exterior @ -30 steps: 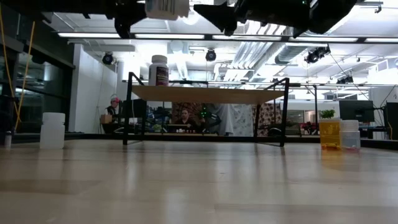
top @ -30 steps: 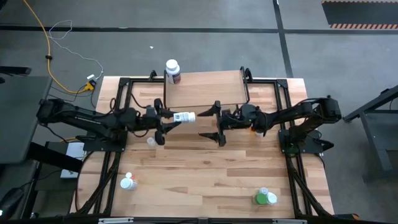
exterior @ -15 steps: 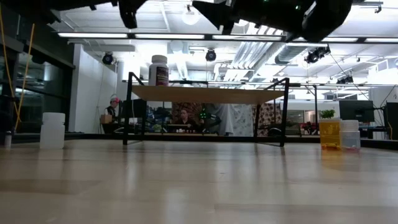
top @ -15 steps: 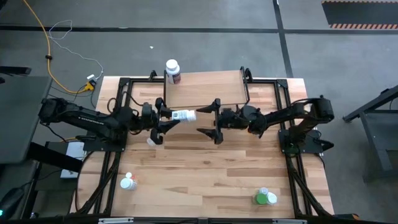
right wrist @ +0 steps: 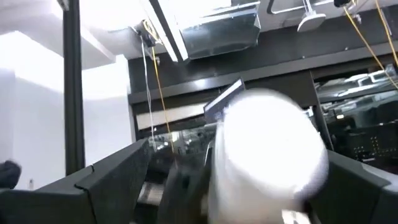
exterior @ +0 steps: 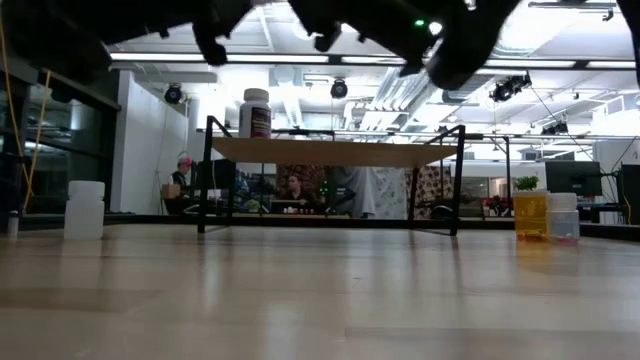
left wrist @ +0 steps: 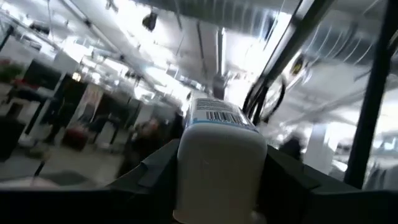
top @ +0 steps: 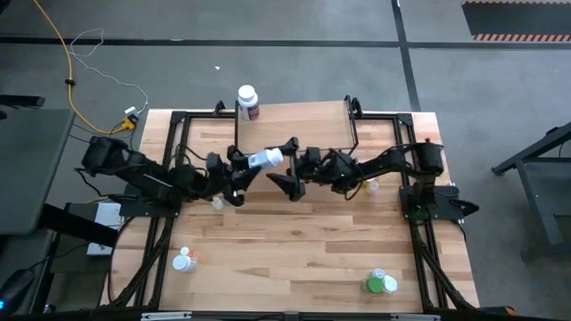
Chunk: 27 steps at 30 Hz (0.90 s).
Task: Pick and place medicine bottles onto shelf by color
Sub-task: Put the top white blue pill bottle on the shelf
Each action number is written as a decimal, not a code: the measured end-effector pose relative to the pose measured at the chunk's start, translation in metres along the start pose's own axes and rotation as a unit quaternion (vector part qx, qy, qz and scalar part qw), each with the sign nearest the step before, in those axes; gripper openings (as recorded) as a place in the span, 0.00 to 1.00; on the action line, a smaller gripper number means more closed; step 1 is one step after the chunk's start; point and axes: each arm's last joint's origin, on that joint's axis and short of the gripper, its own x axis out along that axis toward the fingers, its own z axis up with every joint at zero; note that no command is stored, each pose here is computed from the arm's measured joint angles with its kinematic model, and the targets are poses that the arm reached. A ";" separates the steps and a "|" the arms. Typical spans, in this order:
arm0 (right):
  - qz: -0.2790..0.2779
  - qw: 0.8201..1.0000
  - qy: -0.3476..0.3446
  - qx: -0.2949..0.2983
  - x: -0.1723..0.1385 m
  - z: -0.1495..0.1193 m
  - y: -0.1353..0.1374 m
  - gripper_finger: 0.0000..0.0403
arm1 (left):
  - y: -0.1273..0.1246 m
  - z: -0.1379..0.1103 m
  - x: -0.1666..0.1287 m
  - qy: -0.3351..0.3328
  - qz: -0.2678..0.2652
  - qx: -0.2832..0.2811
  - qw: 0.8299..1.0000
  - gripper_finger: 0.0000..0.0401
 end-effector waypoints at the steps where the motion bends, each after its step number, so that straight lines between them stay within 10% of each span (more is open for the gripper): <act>1: 0.000 1.000 -0.001 0.001 0.003 -0.002 -0.001 0.93 | -0.001 0.001 0.002 -0.006 -0.003 0.001 1.000 0.42; 11: -0.006 1.000 -0.021 0.002 0.012 0.000 -0.001 0.88 | -0.003 0.004 0.004 -0.013 -0.008 0.010 1.000 0.42; 23: -0.022 0.999 -0.023 0.001 0.011 0.000 -0.002 0.39 | -0.002 0.004 0.004 -0.014 -0.004 0.014 1.000 0.42; 27: -0.020 1.000 -0.023 -0.004 0.011 0.000 -0.002 0.36 | -0.003 0.004 0.004 -0.012 -0.005 0.015 1.000 0.43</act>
